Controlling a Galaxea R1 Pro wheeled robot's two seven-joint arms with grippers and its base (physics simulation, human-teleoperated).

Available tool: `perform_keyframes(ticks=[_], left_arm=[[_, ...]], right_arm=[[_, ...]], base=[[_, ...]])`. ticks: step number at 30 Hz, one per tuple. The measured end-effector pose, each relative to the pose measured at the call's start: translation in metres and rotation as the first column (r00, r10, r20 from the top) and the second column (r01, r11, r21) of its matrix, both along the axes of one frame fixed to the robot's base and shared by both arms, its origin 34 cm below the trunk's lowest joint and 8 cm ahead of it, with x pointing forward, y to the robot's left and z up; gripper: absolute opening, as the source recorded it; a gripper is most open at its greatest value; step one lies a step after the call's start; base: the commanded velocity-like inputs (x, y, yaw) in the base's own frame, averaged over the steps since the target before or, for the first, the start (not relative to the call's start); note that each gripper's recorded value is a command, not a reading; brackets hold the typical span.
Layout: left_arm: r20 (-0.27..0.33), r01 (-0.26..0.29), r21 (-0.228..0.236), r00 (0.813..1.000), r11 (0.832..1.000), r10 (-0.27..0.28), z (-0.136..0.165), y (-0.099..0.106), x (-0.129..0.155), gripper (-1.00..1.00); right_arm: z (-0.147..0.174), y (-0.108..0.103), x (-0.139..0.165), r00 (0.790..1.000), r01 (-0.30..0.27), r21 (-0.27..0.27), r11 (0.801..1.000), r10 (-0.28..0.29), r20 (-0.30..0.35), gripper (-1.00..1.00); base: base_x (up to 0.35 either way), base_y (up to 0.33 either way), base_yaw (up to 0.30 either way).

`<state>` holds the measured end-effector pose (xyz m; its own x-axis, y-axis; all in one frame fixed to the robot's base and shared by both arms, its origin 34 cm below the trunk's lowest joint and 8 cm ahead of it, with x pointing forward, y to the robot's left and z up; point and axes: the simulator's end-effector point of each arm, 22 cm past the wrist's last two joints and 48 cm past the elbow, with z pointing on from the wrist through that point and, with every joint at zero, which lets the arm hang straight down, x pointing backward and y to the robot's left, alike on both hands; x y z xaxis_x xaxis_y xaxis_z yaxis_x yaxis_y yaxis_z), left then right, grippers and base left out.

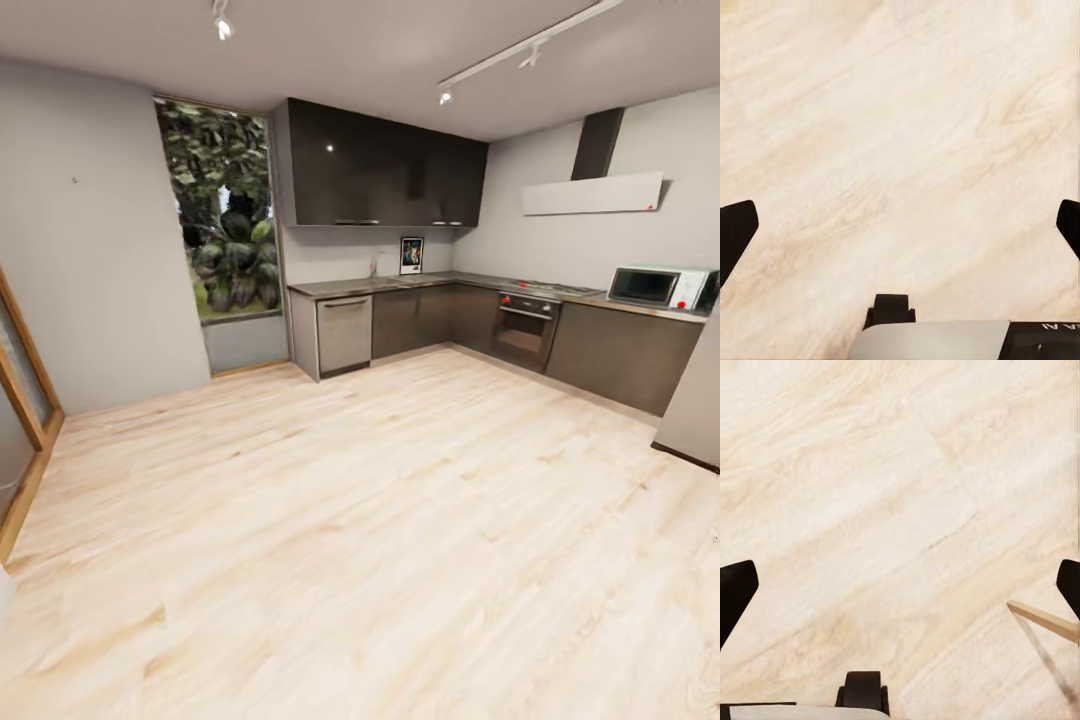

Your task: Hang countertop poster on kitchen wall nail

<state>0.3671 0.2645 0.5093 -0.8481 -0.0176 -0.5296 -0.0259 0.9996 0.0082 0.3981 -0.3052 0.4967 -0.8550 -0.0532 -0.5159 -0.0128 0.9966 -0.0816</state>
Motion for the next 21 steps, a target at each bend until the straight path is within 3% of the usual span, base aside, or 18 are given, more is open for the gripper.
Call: perform_keyframes(ticks=[21], left_arm=[[0.0, 0.0, 0.0, 1.0, 1.0, 0.0, 0.0, 0.0, 0.0, 1.0]], right_arm=[[0.0, 0.0, 0.0, 1.0, 0.0, 0.0, 1.0, 0.0, 0.0, 1.0]], base=[[0.338, 0.0, -0.267]])
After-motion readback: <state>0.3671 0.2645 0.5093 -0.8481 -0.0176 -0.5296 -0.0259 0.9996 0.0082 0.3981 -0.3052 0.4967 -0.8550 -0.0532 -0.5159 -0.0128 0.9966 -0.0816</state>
